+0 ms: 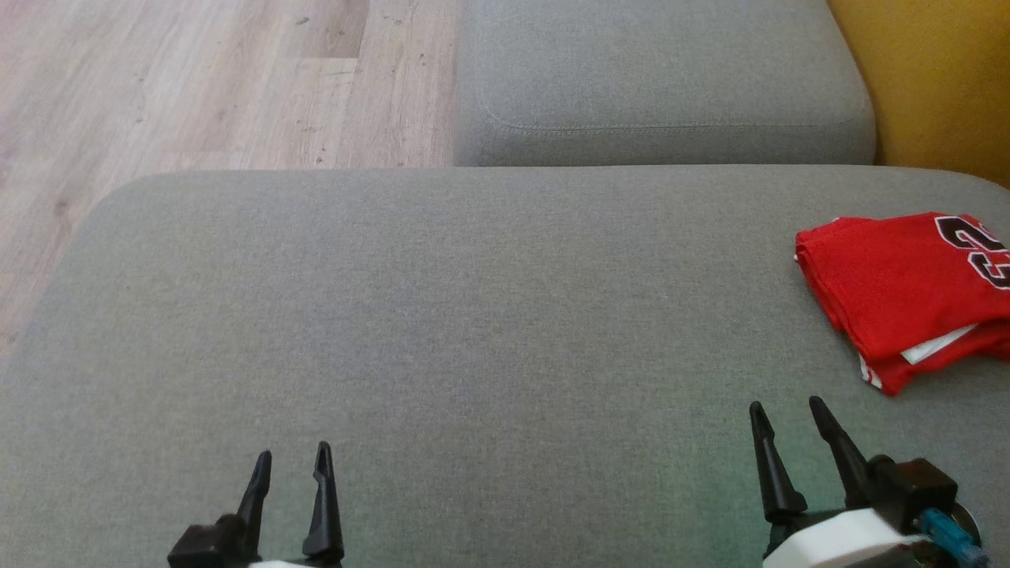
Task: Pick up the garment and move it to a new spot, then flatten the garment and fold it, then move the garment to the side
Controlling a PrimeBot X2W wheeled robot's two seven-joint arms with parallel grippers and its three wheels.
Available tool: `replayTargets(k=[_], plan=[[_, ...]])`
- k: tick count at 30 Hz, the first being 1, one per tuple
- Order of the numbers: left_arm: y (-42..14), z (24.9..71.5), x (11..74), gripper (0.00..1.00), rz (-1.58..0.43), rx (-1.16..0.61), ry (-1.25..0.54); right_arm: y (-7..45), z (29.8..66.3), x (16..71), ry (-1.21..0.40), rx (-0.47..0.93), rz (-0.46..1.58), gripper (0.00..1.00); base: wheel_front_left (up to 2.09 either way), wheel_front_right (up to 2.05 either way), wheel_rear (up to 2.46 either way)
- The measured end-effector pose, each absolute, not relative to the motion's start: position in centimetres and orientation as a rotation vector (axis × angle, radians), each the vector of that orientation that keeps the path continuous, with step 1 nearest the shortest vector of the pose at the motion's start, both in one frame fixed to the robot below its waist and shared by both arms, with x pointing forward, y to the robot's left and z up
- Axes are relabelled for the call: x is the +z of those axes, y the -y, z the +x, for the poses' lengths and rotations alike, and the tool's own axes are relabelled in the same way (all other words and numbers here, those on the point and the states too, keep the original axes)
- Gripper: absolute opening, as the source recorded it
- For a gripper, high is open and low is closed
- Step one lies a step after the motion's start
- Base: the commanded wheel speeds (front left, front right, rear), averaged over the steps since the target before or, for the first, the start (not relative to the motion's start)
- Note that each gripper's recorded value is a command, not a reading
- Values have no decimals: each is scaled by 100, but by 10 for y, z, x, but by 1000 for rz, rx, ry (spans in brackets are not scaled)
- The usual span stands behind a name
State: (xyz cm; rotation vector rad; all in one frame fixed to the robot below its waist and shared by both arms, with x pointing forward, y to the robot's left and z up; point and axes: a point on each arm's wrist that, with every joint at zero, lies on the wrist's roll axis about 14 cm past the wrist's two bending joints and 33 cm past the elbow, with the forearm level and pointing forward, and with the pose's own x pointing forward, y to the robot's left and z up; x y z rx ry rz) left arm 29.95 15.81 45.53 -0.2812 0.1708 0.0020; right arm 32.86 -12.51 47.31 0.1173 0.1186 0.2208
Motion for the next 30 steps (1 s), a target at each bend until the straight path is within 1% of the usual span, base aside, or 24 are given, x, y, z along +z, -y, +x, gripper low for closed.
replayTargets(k=[4, 5, 11, 30], plan=[[-157, 300, 455, 100, -281, -2, -175, 126, 328, 473, -115, 217, 118, 100, 0, 0, 0], [-157, 299, 452, 0, -280, 0, -183, 126, 328, 470, -124, 216, 118, 0, 0, 0, 0], [-155, 281, 420, 0, -287, 24, -289, 130, 314, 437, -230, 200, 133, 0, 0, 0, 0], [-160, 291, 416, 0, -475, 66, -338, 138, 315, 435, -253, 131, 363, 0, 0, 0, 0]])
